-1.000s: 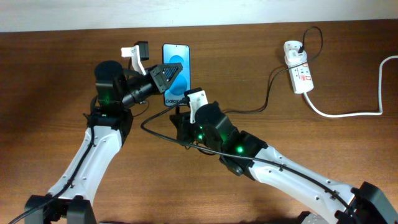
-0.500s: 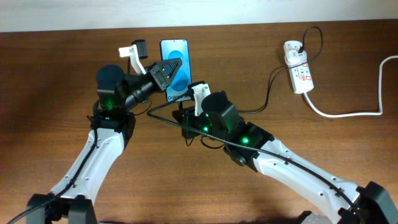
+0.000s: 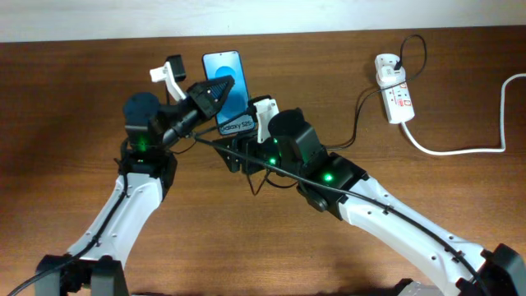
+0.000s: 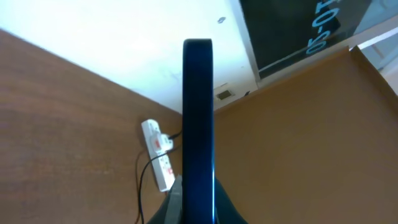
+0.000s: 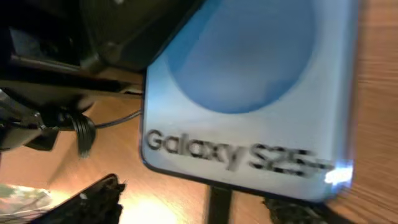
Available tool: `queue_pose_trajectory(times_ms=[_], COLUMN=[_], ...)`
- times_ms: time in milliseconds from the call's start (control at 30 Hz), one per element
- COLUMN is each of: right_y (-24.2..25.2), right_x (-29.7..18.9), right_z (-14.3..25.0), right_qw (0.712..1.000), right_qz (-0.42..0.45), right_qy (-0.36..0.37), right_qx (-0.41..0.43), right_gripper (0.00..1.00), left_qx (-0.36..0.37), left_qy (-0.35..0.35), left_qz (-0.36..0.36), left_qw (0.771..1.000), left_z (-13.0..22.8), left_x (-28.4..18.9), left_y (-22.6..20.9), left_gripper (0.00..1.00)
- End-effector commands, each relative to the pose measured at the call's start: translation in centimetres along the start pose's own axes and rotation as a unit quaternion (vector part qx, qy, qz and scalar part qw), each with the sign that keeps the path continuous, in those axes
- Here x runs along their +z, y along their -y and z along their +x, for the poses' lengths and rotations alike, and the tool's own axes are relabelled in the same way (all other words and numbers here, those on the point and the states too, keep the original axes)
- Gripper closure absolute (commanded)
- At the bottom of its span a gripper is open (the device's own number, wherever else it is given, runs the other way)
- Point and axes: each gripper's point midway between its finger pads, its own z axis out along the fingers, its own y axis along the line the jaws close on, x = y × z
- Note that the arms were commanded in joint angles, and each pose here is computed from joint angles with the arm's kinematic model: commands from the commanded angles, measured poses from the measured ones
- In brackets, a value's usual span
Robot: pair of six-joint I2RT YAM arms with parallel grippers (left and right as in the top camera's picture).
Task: Plug charger to phone and switch on socket
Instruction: 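Open the right gripper off the plugged connector and withdraw it rightward, then lower the blue phone flat onto the table with the left gripper and release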
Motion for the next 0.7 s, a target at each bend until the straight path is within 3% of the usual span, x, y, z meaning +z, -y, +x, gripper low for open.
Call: queue_pose_trajectory(times_ms=[0, 167, 300, 400, 467, 567, 667], right_y=[-0.2, -0.2, 1.0, 1.6, 1.4, 1.7, 2.8], right_x=[-1.8, -5.1, -11.9, -18.5, -20.8, -23.6, -24.1], right_z=[-2.4, -1.6, -2.6, -2.0, -1.3, 0.5, 2.5], right_qw=[0.999, 0.998, 0.99, 0.982, 0.983, 0.984, 0.982], right_qz=[0.013, 0.035, 0.115, 0.157, 0.155, 0.158, 0.18], right_qy=[0.031, 0.012, 0.053, 0.081, 0.089, 0.084, 0.047], right_qx=[-0.008, -0.058, -0.068, -0.066, -0.051, -0.024, -0.022], right_gripper=[0.19, 0.09, 0.04, 0.02, 0.02, 0.02, 0.01], left_qx=[-0.009, -0.015, -0.075, -0.23, -0.262, -0.239, -0.129], left_qy=[0.005, 0.025, -0.06, -0.172, -0.21, -0.233, -0.189], left_qz=[-0.003, -0.019, -0.003, 0.037, 0.045, 0.058, 0.047], left_qw=[1.0, 0.999, 0.995, 0.957, 0.941, 0.941, 0.972], left_z=[-1.0, -3.0, -0.8, 2.9, 4.6, 7.2, 7.5], left_x=[-1.2, -2.9, -4.7, -5.2, -4.9, -3.3, -1.7], left_y=[-0.8, -2.3, -3.0, -0.3, 1.4, 4.0, 3.1], left_gripper=[1.0, 1.0, 1.0, 1.0, 1.0, 1.0, 1.0])
